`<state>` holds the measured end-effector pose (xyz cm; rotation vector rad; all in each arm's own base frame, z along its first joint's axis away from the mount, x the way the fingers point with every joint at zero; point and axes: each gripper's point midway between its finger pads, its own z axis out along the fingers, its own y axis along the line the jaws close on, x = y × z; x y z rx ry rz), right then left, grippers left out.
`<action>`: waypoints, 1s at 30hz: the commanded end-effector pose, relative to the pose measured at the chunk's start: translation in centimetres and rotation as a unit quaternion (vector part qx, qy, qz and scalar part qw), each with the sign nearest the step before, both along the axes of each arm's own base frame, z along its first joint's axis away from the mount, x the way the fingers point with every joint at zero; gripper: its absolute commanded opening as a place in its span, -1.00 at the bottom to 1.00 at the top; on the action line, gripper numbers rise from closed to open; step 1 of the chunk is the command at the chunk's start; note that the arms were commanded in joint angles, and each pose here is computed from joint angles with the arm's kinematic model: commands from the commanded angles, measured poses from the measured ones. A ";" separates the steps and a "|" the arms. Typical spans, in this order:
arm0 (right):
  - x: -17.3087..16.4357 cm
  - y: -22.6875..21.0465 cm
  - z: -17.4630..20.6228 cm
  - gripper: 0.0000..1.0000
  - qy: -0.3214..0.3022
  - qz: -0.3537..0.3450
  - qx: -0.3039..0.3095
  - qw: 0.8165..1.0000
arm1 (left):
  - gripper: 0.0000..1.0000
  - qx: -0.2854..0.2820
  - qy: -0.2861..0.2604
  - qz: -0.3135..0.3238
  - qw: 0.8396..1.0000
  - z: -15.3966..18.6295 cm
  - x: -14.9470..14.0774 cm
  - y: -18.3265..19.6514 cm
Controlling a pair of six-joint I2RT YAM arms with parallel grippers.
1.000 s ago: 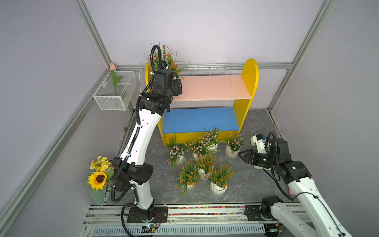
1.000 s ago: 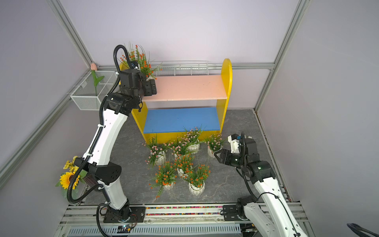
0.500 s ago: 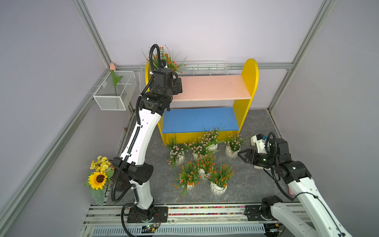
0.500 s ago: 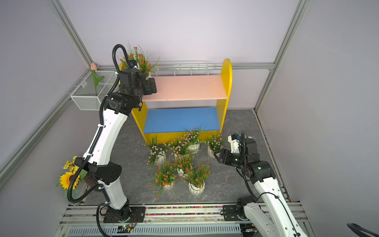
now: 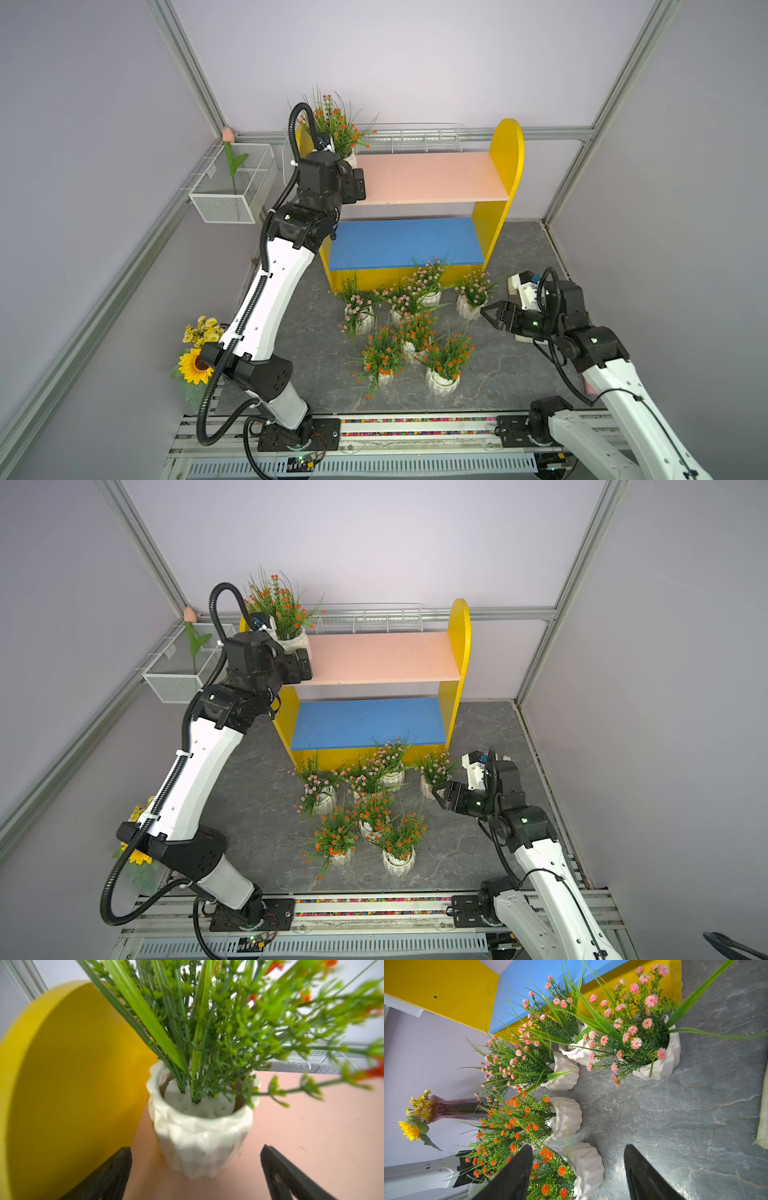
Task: Place the baby's breath potted plants on the rack by color
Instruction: Place the baby's breath potted plant on the rack, then pick up the baby's breath potted plant from the center of the board.
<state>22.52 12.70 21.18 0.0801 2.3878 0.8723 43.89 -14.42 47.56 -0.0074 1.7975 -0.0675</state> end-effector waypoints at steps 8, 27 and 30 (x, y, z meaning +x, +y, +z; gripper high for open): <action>0.5 -0.3 -1.1 0.44 0.002 -0.007 -0.009 1.000 | 0.99 -0.002 -0.024 -0.074 0.997 -0.9 -5.4 -3.3; -2.3 -2.2 -7.0 0.12 0.066 -0.035 -0.054 0.996 | 0.99 -0.065 0.001 -0.242 0.968 -11.1 -13.7 -6.5; -2.4 -1.6 -8.0 0.05 0.075 -0.023 -0.053 0.995 | 0.99 -0.068 0.006 -0.263 0.962 -12.6 -14.3 -7.0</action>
